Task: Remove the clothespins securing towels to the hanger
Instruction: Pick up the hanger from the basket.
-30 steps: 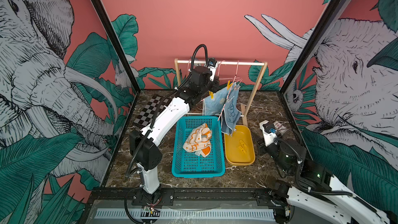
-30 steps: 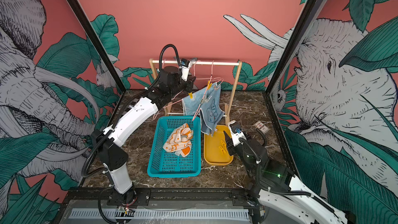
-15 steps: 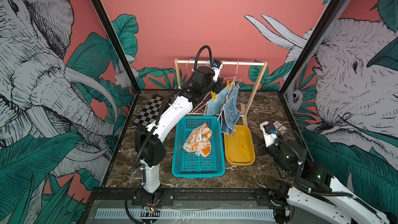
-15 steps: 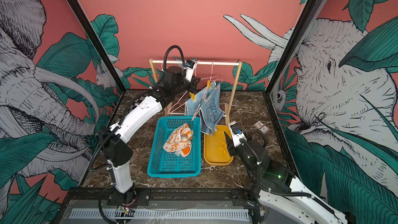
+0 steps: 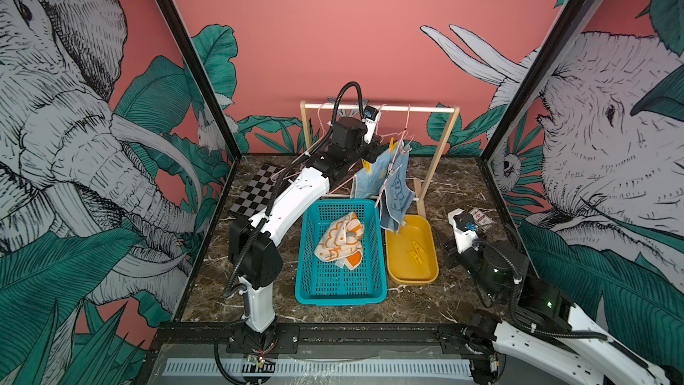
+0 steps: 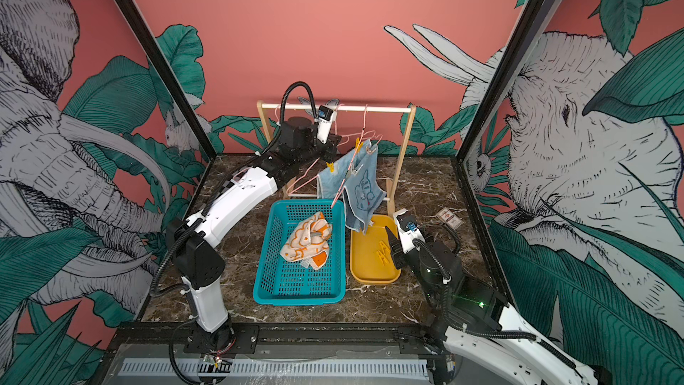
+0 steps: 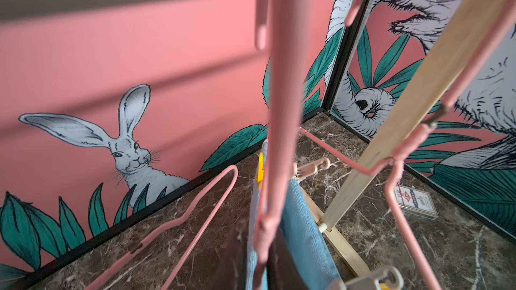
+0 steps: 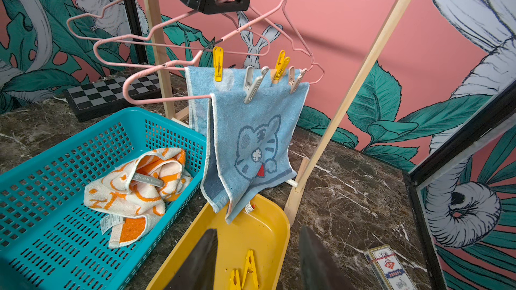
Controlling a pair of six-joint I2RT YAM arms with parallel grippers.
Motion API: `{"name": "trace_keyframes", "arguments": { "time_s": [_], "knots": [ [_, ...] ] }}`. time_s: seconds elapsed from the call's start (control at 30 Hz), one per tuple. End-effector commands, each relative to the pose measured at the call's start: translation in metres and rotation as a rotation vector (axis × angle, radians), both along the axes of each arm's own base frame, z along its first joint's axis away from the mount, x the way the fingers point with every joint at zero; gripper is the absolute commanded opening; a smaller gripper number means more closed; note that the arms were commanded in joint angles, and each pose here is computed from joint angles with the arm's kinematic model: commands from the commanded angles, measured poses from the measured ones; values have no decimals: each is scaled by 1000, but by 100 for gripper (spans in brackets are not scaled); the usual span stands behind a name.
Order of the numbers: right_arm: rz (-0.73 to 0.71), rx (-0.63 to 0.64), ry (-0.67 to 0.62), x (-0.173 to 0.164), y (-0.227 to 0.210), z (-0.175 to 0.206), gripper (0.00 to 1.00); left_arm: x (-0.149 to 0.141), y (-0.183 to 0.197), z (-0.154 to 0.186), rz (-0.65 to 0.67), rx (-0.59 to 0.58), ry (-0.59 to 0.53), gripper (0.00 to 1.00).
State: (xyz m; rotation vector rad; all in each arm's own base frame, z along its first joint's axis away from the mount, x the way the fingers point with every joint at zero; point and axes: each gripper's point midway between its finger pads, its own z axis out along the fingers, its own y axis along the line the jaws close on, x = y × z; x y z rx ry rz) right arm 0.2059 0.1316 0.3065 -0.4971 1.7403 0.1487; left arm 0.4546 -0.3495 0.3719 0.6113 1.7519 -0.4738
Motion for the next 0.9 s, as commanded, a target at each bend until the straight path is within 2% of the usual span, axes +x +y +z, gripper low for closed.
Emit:
{"name": "trace_keyframes", "arguments": {
  "time_s": [0.0,0.27,0.87],
  "knots": [
    [-5,25,-2,1,1,0,47,-13,16,42,19,-58,-82,19],
    [-4,30,1,2,2,-1,47,-17,13,49,-10,-77,-84,19],
    [-3,22,9,1,2,-3,46,-17,9,55,-31,-94,-92,0]
  ]
}}
